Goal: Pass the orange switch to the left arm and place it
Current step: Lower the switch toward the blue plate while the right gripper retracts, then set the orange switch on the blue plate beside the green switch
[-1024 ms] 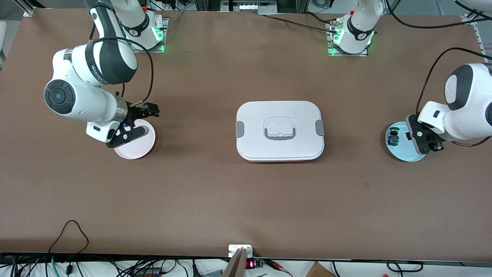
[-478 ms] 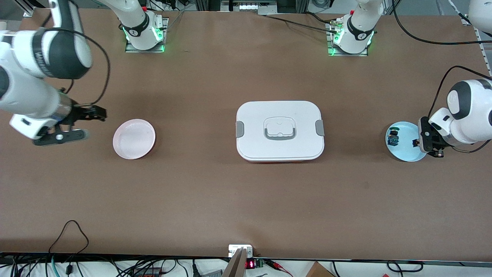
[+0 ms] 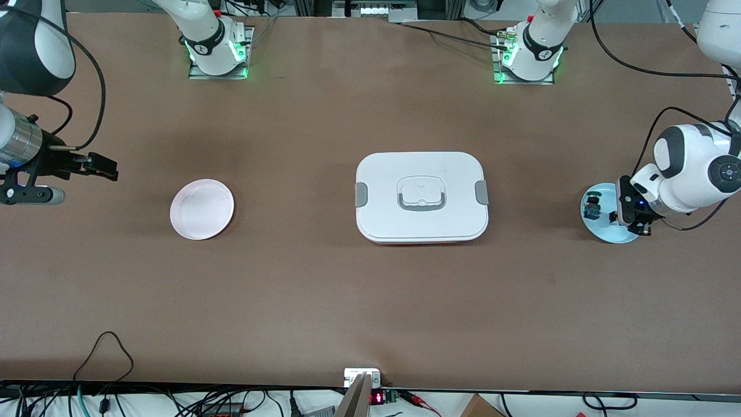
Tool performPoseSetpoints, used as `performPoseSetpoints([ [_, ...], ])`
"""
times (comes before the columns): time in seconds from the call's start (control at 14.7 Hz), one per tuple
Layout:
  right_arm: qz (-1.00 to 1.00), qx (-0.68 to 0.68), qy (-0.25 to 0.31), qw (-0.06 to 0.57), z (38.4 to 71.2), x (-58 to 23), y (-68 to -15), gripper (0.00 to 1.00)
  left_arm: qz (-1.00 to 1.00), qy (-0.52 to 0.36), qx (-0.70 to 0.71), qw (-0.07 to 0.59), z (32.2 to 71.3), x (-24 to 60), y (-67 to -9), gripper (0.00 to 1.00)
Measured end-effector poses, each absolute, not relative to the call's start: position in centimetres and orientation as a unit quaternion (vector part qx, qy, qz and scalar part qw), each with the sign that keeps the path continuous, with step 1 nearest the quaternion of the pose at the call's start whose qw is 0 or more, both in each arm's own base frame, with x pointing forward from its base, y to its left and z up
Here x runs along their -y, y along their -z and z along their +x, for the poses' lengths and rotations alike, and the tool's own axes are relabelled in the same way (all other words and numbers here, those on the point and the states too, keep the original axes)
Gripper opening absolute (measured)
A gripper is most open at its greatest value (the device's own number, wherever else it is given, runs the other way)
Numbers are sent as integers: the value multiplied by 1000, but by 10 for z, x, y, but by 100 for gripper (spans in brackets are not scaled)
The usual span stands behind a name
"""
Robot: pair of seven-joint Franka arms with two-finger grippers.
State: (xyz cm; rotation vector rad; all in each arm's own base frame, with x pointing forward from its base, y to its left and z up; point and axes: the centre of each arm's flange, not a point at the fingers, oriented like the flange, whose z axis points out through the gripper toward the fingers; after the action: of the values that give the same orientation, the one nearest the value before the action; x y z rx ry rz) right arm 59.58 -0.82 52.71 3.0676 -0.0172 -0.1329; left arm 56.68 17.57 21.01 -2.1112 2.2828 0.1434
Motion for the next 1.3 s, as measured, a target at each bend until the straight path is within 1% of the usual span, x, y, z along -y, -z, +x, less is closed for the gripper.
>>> performPoseSetpoints([
  [0.2,999,13,28,35,591,6,-538,100,-676,-47,-735,11,565,-178,-203,34],
  [0.48,999,23,12,32,586,17,-531,100,-685,-49,-727,-1,557,-192,-189,34],
  [0.75,999,25,1,30,582,18,-548,100,-689,-48,-724,-6,553,-199,-183,34],
  [0.96,999,22,4,29,579,15,-559,100,-685,-48,-727,-6,554,-199,-184,55],
  [1.02,999,20,8,29,577,12,-563,100,-684,-47,-728,-5,554,-199,-184,67],
  [1.23,999,17,20,29,574,8,-568,100,-682,-49,-729,-2,557,-198,-194,97],
  [1.3,999,17,21,28,574,8,-567,100,-682,-53,-729,0,559,-198,-204,100],
])
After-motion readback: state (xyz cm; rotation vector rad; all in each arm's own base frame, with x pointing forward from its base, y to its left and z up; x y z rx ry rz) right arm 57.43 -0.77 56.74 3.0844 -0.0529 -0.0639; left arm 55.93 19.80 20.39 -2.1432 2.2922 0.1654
